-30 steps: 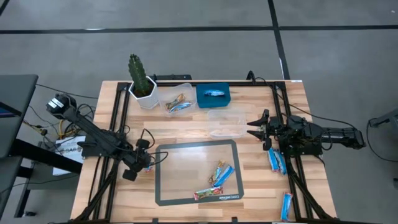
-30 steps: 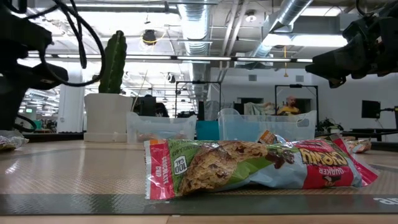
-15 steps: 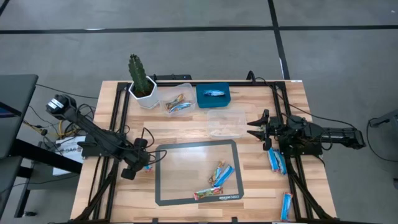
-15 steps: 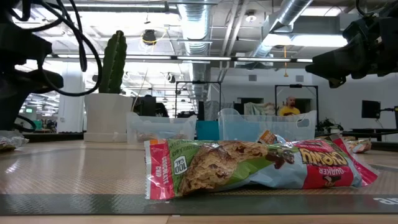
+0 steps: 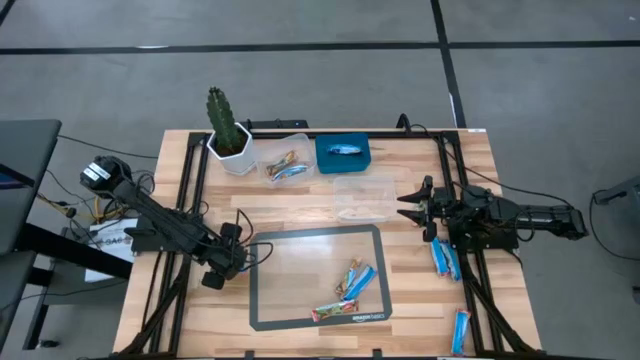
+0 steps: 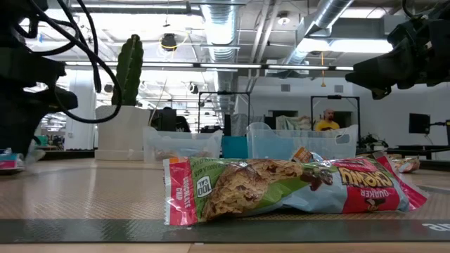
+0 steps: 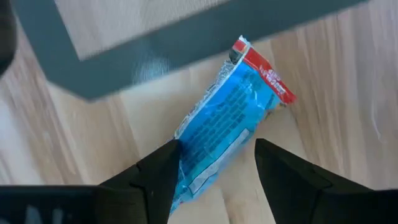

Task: Pick and place Granola Bars by type
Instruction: Put the red granola bar into the bottom transparent bin

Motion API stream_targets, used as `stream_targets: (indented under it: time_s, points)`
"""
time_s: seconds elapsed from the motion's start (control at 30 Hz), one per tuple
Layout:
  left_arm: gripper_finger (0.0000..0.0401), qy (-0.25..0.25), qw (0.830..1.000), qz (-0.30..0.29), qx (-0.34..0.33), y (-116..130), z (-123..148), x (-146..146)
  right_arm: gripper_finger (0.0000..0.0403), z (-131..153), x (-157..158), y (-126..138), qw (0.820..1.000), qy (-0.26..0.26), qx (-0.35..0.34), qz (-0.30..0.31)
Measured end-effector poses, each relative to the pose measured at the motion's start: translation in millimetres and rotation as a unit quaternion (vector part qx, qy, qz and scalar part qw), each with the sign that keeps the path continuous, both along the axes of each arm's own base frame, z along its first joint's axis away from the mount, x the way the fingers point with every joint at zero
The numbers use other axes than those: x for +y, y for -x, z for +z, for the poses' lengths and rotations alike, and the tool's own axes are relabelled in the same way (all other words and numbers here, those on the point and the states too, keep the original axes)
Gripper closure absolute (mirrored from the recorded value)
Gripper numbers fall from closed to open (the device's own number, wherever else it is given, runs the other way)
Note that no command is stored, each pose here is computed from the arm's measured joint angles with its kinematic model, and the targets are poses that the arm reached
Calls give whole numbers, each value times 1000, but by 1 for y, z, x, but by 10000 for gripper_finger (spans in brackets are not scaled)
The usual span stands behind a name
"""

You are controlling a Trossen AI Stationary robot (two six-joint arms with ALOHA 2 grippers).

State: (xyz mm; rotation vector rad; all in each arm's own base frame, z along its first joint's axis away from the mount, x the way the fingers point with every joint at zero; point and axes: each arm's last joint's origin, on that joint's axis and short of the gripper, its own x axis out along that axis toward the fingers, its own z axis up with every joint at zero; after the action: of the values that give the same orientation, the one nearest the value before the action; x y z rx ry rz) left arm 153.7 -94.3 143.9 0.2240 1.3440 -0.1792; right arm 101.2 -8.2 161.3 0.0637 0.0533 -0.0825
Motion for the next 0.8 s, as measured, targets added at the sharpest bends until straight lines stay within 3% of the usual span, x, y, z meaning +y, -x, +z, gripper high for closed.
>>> stream_targets:
  time_s: [0.2,0.6,0.8]
  points:
    - [212,-10,1000,-5,-15,-6,-5,-3,233,0,0,0,1000,0,0,0]
    - [354,14,999,34,-10,-7,-4,-4,233,0,0,0,1000,0,0,0]
    - [376,44,997,50,-24,-14,8,-9,233,0,0,0,1000,0,0,0]
